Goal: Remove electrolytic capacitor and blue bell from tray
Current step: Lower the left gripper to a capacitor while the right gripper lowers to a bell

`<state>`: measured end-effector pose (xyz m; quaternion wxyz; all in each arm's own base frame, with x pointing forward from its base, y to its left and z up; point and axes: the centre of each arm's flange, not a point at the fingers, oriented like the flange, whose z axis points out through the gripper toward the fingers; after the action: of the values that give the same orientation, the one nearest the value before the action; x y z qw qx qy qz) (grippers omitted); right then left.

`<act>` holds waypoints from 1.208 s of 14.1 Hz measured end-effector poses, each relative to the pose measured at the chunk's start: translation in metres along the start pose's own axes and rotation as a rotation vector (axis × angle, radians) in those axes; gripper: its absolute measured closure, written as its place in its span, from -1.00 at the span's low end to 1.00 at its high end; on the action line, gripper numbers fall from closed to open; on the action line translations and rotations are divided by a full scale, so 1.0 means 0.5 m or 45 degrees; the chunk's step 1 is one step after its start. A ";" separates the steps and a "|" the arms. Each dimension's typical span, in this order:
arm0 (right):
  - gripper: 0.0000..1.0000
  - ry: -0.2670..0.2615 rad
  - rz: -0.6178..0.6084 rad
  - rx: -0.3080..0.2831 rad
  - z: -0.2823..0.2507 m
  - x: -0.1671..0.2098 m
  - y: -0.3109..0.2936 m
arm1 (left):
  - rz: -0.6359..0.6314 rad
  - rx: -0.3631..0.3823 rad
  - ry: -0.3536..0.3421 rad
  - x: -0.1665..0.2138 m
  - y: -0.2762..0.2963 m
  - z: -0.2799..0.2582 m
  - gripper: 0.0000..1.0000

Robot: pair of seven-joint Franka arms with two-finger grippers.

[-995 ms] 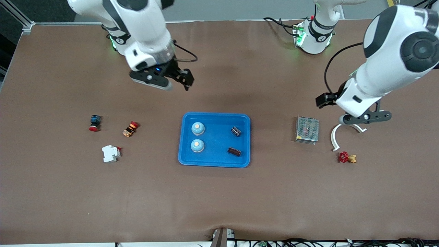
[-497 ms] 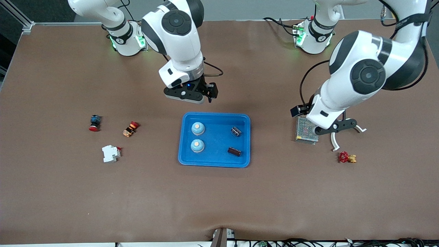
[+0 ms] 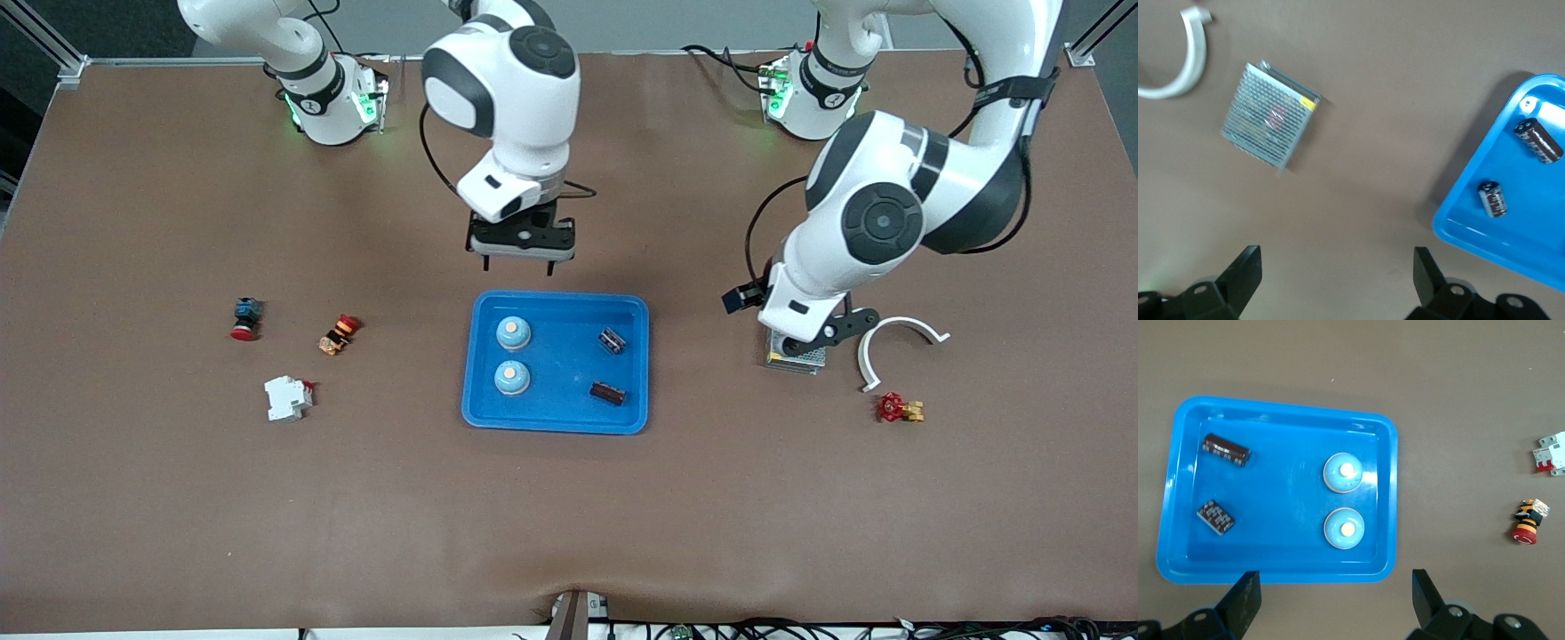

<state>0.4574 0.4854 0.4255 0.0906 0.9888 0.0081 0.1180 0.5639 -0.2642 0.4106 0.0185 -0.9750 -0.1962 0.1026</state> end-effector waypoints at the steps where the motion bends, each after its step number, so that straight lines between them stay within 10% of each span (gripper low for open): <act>1: -1.00 -0.021 0.013 0.007 0.008 0.003 0.001 | -0.046 -0.009 -0.007 -0.008 0.020 0.025 -1.00; 6: -1.00 -0.245 0.259 0.222 0.019 0.128 0.119 | -0.282 -0.071 -0.001 -0.052 0.152 0.179 -1.00; 17: -1.00 -0.230 0.240 0.290 0.100 0.105 0.071 | -0.492 -0.155 0.136 -0.100 0.303 0.375 -0.60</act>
<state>0.5200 0.4433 0.3962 -0.0331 0.9957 -0.0795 0.0351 0.5373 -0.4240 0.2255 -0.0107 -0.9226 -0.3842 0.0331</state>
